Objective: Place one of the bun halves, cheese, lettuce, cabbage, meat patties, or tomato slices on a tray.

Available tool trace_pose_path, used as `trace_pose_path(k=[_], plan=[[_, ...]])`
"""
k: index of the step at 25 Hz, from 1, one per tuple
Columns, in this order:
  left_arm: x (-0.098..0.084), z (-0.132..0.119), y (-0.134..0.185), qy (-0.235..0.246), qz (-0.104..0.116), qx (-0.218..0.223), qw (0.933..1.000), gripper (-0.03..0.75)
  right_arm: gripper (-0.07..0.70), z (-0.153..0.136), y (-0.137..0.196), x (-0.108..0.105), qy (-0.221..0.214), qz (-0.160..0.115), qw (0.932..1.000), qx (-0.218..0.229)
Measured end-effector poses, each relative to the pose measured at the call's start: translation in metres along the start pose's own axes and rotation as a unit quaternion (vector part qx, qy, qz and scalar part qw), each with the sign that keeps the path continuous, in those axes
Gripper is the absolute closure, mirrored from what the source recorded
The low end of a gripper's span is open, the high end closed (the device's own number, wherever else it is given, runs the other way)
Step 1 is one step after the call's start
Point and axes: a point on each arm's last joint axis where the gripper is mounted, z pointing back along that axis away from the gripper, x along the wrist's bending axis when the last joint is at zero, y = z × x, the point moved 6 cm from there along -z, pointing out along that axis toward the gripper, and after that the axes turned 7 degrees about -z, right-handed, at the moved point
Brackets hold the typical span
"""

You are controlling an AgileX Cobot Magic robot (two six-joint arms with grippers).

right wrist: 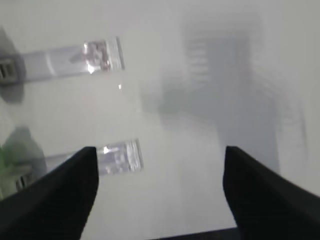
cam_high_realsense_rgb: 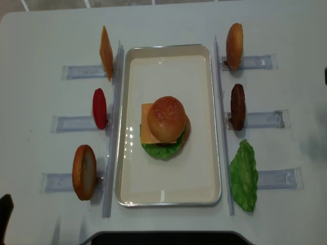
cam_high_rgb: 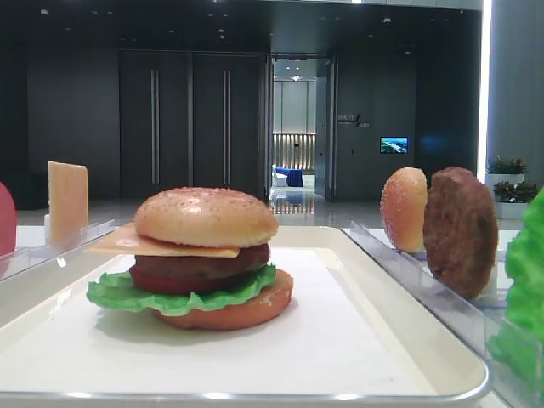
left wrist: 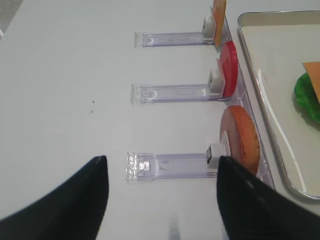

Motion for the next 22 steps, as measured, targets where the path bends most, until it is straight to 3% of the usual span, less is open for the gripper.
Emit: trace_pose_path(k=[6,14,18,22], plan=[[0.000,0.000,0.000,0.000,0.000,0.000,1.0000,0.200,0.134,0.014,0.082,-0.017,-0.017,-0.008,0.9954,-0.094],[0.000,0.000,0.000,0.000,0.000,0.000,1.0000,0.200,0.136,0.002,0.132,-0.028,-0.026,0.006,0.9859,-0.165],[0.000,0.000,0.000,0.000,0.000,0.000,1.0000,0.200,0.143,0.017,0.141,-0.030,-0.038,0.013,0.9709,-0.236],[0.000,0.000,0.000,0.000,0.000,0.000,1.0000,0.200,0.145,0.033,0.156,-0.033,-0.052,0.019,0.9469,-0.317]])
